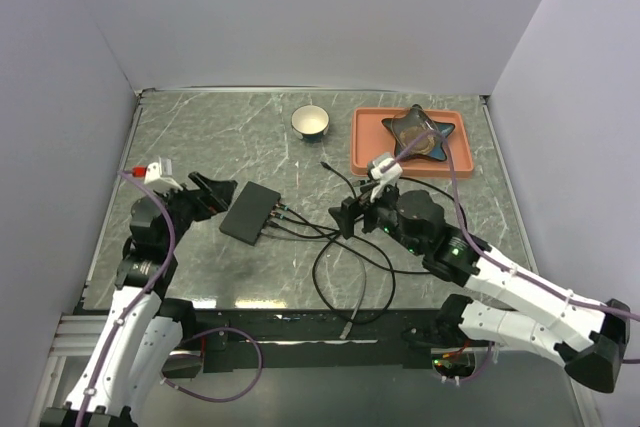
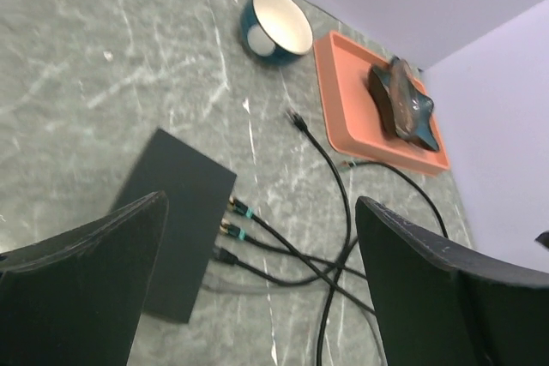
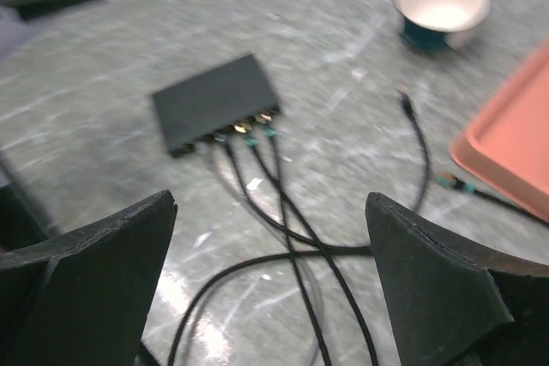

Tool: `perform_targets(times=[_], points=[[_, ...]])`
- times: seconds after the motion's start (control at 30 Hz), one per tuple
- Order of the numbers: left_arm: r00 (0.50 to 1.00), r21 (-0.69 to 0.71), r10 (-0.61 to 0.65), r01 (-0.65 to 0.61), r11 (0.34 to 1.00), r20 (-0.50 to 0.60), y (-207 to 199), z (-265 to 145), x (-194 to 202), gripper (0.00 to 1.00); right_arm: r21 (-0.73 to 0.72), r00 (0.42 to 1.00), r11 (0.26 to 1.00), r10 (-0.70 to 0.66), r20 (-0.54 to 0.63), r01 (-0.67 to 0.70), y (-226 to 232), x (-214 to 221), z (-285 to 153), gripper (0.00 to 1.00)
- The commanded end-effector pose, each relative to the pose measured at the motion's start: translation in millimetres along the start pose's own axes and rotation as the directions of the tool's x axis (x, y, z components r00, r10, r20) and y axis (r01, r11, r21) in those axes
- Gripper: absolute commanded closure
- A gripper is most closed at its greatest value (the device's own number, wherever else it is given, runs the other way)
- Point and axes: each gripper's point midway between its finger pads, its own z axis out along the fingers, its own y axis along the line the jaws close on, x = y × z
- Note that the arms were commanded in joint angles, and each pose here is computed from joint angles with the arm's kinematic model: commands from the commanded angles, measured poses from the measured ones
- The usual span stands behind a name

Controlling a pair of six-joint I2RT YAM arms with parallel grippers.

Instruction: Insert the plug into the switch port

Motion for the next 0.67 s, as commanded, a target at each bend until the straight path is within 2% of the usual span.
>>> perform_targets(times=[0.0,0.17,0.33,0.57,0.63], points=[[0.993,-0.039,0.082,-0.079,0.996,0.088,-9,13,-44,0.04,0.238,0.998,0.970,0.049,-0.027,-0.041,-33,-8,8,0.01],[0.993,-0.079,0.106,-0.102,0.992,0.042,-6,32,-50,0.04,0.334,0.998,0.943,0.009,-0.062,0.012,-49,-2,21,0.01],[0.993,-0.074,0.105,-0.101,0.992,0.054,-6,37,-52,0.04,0.356,0.999,0.934,0.000,-0.039,0.014,-57,0,26,0.01],[0.978,-0.111,0.153,-0.137,0.984,0.144,4,32,-62,0.04,0.319,0.990,0.937,0.138,0.035,-0.142,-78,8,30,0.01],[0.971,-0.123,0.173,-0.154,0.980,0.164,6,31,-65,0.04,0.364,0.985,0.915,0.163,0.051,-0.171,-100,14,27,0.01]])
